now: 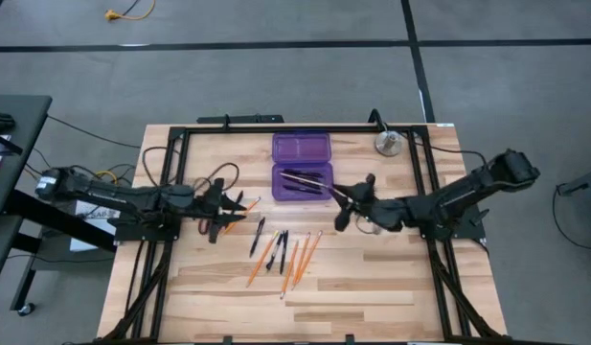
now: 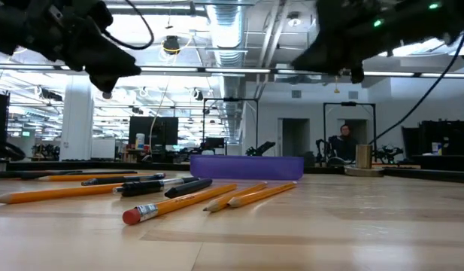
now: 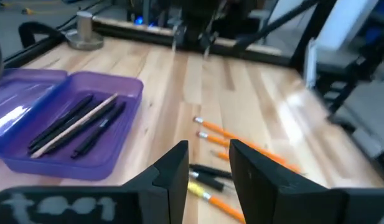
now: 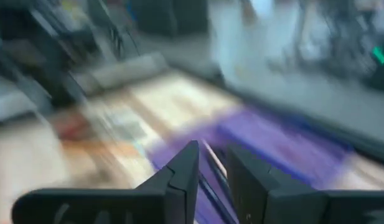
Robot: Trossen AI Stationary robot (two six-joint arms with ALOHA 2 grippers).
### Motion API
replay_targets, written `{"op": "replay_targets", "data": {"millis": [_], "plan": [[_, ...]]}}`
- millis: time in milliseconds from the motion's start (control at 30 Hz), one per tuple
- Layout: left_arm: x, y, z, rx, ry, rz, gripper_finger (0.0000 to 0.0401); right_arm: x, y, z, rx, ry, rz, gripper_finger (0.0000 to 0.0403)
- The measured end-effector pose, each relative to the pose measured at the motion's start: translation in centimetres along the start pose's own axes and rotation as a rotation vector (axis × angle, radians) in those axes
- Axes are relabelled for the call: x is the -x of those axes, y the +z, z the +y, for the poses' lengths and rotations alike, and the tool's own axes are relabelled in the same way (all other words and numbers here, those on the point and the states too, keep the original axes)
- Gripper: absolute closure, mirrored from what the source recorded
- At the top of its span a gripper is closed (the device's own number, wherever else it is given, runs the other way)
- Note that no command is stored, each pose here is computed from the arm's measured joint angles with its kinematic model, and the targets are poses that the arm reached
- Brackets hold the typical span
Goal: Pick & place school supplies into a supply box
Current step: Put the black pen into the the purple supply box
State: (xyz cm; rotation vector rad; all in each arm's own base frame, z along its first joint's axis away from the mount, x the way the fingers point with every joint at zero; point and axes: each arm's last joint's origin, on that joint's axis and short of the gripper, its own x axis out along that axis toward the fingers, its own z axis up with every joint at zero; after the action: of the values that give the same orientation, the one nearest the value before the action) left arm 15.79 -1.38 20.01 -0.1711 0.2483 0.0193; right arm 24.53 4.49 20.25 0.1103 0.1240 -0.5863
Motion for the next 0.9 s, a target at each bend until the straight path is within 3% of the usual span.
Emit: {"op": "replay_targets", "data": {"millis": [133,333,600,900], "plan": [[-1.6,0.8,-0.7,-0.06,0.119,0.144,0.0296,1.0,-0.6,0.0,-0.024,0.104,-0.216,0.033],[-3.5,2.0,-1.1,-0.083,0.286,0.414,0.0296,0.0,-1.7,0.7,0.007,0.198,-0.331,0.033],[-6.1,3.3,-1.6,-0.036,0.286,0.659,0.0296,-0.7,-5.7,2.8,0.05,0.384,-0.264,0.033],[-7.9,1.8,0.7,0.092,0.466,0.831,0.0296,-0.8,-7.5,3.1,0.041,0.378,-0.215,0.033]]}}
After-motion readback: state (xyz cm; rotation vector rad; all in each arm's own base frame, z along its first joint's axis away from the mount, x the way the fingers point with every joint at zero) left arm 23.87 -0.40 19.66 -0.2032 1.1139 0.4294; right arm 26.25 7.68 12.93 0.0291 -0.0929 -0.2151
